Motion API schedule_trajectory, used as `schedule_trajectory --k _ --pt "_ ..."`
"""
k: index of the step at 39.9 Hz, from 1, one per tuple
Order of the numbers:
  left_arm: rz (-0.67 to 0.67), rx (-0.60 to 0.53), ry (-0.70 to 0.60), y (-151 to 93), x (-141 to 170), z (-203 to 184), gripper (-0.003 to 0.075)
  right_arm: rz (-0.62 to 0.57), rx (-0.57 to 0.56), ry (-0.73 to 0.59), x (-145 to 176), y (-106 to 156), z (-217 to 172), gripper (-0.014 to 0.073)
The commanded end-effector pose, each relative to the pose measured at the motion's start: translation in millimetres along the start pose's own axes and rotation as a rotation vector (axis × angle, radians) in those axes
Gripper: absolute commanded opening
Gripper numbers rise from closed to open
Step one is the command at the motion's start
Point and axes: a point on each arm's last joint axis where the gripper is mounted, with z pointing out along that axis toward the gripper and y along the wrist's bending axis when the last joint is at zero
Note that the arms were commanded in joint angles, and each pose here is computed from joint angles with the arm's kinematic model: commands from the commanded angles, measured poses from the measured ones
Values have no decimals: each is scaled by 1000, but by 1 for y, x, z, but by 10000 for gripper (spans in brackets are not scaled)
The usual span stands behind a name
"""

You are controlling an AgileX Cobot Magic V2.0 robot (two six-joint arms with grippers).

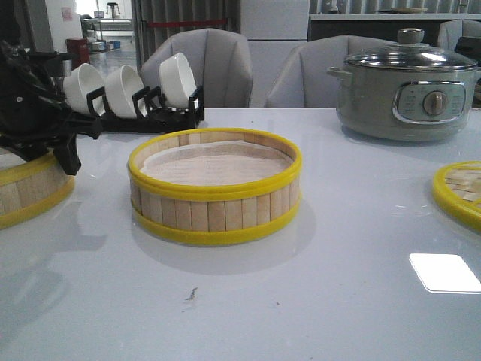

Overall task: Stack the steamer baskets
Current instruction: 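Lift the basket with the left gripper and carry it over the centre basket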

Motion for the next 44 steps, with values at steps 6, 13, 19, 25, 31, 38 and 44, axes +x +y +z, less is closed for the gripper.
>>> schedule_trajectory --k 6,13,19,25,31,38,44 --pt "-4 11 -125 -2 -22 -31 88 -2 -1 -124 -19 0 -6 495" --pt "-5 9 -112 -2 -32 -42 88 -2 -1 -124 -19 0 -6 495" --pt "-5 9 -119 -3 -46 -60 88 -2 -1 -124 -19 0 -6 495" --pt "3 14 -127 -8 -59 -78 88 -2 -1 -124 -19 0 -6 495" --pt "37 37 -154 -27 -71 -98 88 -2 -1 -124 -19 0 -6 495" --pt "113 90 -188 -68 -76 -116 88 -2 -1 -124 -19 0 -6 495" --pt "192 146 -207 -111 -71 -127 88 -2 -1 -124 -19 0 -6 495"
